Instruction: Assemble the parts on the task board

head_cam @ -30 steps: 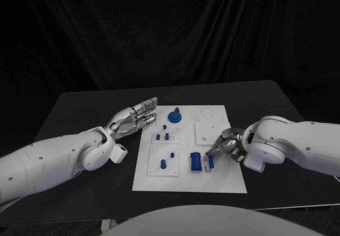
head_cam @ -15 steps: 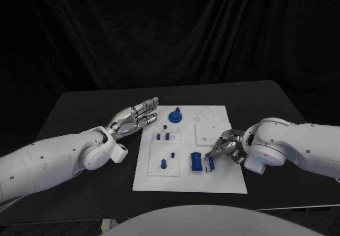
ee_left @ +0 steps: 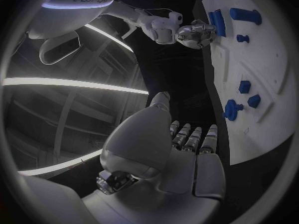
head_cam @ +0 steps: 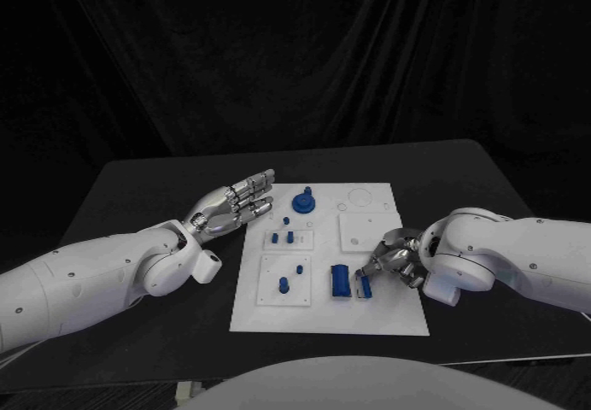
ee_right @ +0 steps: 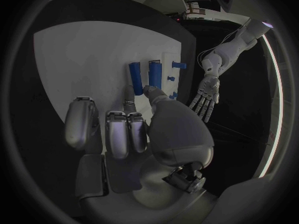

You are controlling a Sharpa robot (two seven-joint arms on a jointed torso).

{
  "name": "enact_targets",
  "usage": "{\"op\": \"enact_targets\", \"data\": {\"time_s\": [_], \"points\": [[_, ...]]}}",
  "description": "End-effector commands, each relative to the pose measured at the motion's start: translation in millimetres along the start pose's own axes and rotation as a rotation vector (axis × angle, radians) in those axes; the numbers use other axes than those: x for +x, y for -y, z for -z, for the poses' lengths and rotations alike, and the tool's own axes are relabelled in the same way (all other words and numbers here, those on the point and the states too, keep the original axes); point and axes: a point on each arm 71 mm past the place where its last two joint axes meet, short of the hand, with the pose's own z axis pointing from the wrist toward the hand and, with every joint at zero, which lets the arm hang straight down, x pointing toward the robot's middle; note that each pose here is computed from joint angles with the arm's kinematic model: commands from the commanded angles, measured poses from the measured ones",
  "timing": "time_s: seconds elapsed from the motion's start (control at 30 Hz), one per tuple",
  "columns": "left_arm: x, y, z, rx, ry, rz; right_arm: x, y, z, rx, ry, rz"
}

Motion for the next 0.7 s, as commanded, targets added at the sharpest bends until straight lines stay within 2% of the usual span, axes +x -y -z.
{"op": "enact_targets", "data": {"time_s": [0.03, 0.7], "points": [[1.9, 2.3, -0.5, 0.036, -0.008, 0.012, 1.7, 1.2, -0.4, 0.014, -0.003, 0.011], [2.2, 1.8, -0.4, 0.029, -0.011, 0.014, 0.0, 2.0, -1.4, 0.017, 0.007, 0.012]]}}
